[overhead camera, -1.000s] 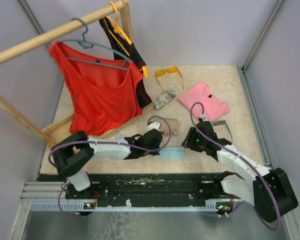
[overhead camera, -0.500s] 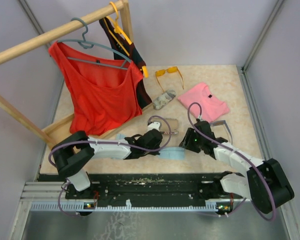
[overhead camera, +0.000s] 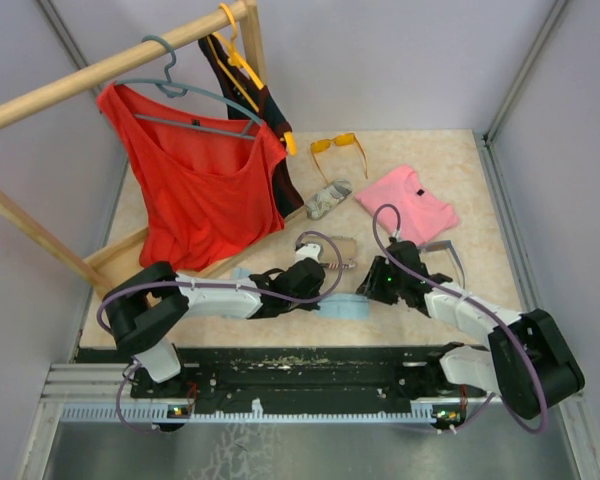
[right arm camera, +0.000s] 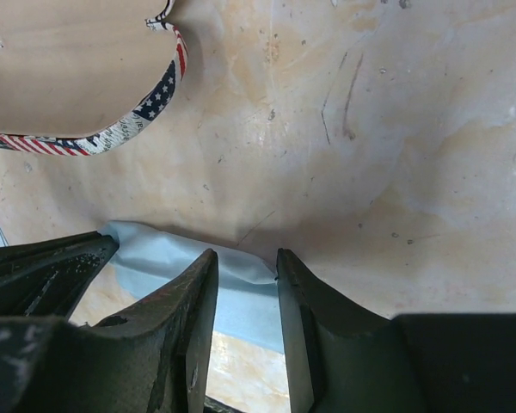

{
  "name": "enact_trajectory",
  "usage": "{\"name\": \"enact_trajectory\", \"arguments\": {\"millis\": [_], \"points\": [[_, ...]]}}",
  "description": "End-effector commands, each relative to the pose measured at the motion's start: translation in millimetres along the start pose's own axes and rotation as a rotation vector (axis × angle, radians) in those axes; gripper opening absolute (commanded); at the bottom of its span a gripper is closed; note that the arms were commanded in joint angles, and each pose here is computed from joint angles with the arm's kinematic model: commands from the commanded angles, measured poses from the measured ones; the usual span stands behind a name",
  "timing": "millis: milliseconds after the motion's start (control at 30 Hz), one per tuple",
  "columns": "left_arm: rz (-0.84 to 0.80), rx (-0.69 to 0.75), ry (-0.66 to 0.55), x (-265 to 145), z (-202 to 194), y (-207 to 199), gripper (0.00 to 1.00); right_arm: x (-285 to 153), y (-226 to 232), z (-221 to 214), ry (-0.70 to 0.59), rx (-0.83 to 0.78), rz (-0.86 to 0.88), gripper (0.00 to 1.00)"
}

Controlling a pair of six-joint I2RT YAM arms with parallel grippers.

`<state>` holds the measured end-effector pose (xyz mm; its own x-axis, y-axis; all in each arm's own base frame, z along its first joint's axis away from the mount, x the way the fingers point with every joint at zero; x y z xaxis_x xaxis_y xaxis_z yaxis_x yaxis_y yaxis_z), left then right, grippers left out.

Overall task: Organize the sunglasses
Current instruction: Pick up the glasses cleaning cloth from the center of the board.

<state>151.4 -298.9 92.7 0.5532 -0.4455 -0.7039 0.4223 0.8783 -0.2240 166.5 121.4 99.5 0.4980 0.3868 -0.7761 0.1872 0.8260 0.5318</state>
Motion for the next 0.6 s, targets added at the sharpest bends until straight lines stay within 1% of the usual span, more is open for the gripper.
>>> {"name": "enact_trajectory", "arguments": {"millis": [0,100,267,433,500,533,567], "points": [[0.013,0.024,0.033,4.5,-8.9,3.3,0.0,3.8,-1.7,-3.5,0.026,-0.003,-0.01,0.34],[0.009,0.028,0.033,4.6,-8.4,2.5,0.0,3.5,-2.4,-4.0,0.025,-0.004,-0.013,0.32],[0.009,0.03,0.032,4.4,-8.1,2.7,0.0,3.2,-3.1,-3.3,0.018,-0.007,-0.022,0.24],[0.01,0.031,0.035,4.3,-9.1,3.1,0.0,4.4,-4.7,-3.3,0.015,-0.019,-0.029,0.1],[0.01,0.032,0.035,4.3,-9.3,3.2,0.0,4.3,-5.0,-3.4,0.01,-0.024,-0.026,0.02],[0.01,0.034,0.036,4.2,-9.8,3.5,0.0,4.0,-5.2,-3.3,0.009,-0.024,-0.025,0.0],[0.01,0.034,0.037,4.2,-10.0,3.4,0.0,3.8,-5.3,-3.4,0.006,-0.026,-0.024,0.0]]}}
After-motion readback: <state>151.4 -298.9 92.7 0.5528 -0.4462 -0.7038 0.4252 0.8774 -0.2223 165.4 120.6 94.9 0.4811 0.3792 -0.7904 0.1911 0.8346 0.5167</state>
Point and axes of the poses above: each gripper's point midway between its finger pads, its own x axis out along the fingers, its own y axis along the line the jaws close on, z = x × y, the point moved 10 cm from there along -x, back along the fingers, and after that the axes turned 5 degrees about x, right-handed, at the moved point
